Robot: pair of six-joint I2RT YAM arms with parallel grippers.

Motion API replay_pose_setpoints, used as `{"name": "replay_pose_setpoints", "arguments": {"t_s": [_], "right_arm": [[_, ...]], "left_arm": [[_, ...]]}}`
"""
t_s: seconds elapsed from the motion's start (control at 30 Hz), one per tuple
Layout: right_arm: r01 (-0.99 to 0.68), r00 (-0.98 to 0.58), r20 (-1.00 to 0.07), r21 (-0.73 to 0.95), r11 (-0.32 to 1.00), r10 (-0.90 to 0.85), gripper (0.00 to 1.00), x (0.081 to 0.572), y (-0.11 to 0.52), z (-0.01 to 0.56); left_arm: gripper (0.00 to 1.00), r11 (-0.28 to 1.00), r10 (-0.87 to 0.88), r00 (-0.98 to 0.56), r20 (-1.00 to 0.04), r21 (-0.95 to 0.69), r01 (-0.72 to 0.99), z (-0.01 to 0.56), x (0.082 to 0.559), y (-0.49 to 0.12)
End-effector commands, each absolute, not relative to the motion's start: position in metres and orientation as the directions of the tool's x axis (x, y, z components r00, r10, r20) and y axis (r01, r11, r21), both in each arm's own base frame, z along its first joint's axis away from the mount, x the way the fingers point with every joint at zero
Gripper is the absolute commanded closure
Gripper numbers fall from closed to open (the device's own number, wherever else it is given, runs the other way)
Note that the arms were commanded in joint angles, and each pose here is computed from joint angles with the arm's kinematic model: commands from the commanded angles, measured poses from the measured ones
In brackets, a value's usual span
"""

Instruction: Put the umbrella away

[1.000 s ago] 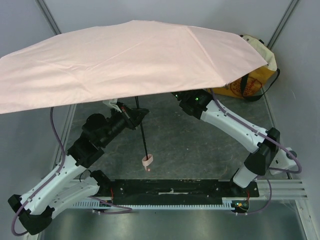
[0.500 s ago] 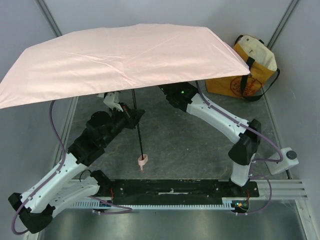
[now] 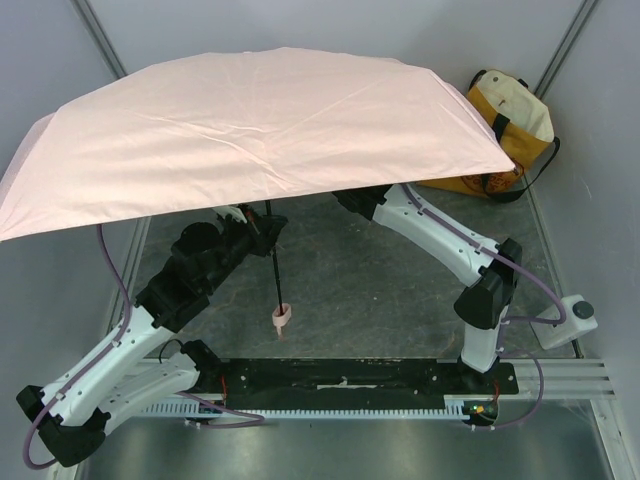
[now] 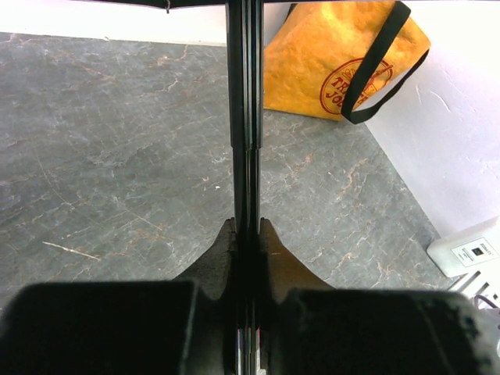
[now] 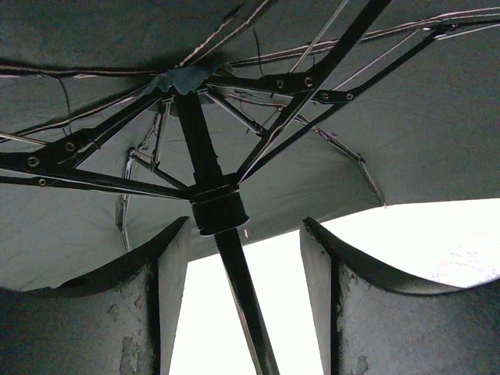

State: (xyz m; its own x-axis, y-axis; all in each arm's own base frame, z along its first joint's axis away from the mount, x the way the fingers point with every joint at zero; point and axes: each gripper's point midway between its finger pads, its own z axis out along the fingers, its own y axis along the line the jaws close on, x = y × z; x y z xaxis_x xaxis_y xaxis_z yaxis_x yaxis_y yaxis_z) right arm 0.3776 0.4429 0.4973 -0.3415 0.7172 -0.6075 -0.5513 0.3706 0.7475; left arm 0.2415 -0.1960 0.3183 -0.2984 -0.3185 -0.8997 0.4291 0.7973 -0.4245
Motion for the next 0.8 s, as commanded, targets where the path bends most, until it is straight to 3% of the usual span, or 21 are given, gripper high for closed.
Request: {"name": "replay_pose_setpoints", "arguments": {"t_s": [0.0,0.2,0.37,0.53,0.7,0.77], "right_arm": [[-0.561,-0.342,-0.564,0.764,0.318,0.752,0.35,0.374,0.436,0.52],[-0.524,-0.365,-0.509,0.804,0.28,0.779,0.48,0.384,0.436,0.522],[-0.506,-0.374,-0.473,0.825,0.251,0.798,0.43,0.39,0.437,0.521],[-0.509,-0.348,-0.454,0.826,0.242,0.82,0.47,0.398,0.437,0.524],[-0.496,-0.314,-0.444,0.83,0.254,0.839,0.6,0.406,0.435,0.518],[-0.495,-0.306,-0.435,0.833,0.249,0.847,0.74,0.407,0.433,0.518]], "left_arm": [[0.98,0.804,-0.327,-0.171,-0.929,-0.369,0.467,0.352,0.246,-0.191],[0.99,0.809,-0.313,-0.168,-0.935,-0.355,0.469,0.347,0.245,-0.19],[0.98,0.822,-0.29,-0.173,-0.941,-0.338,0.459,0.336,0.245,-0.188],[0.98,0.808,-0.302,-0.179,-0.936,-0.351,0.473,0.338,0.242,-0.19],[0.98,0.796,-0.313,-0.198,-0.929,-0.37,0.479,0.335,0.24,-0.192],[0.98,0.8,-0.31,-0.2,-0.929,-0.369,0.474,0.331,0.241,-0.191]]}}
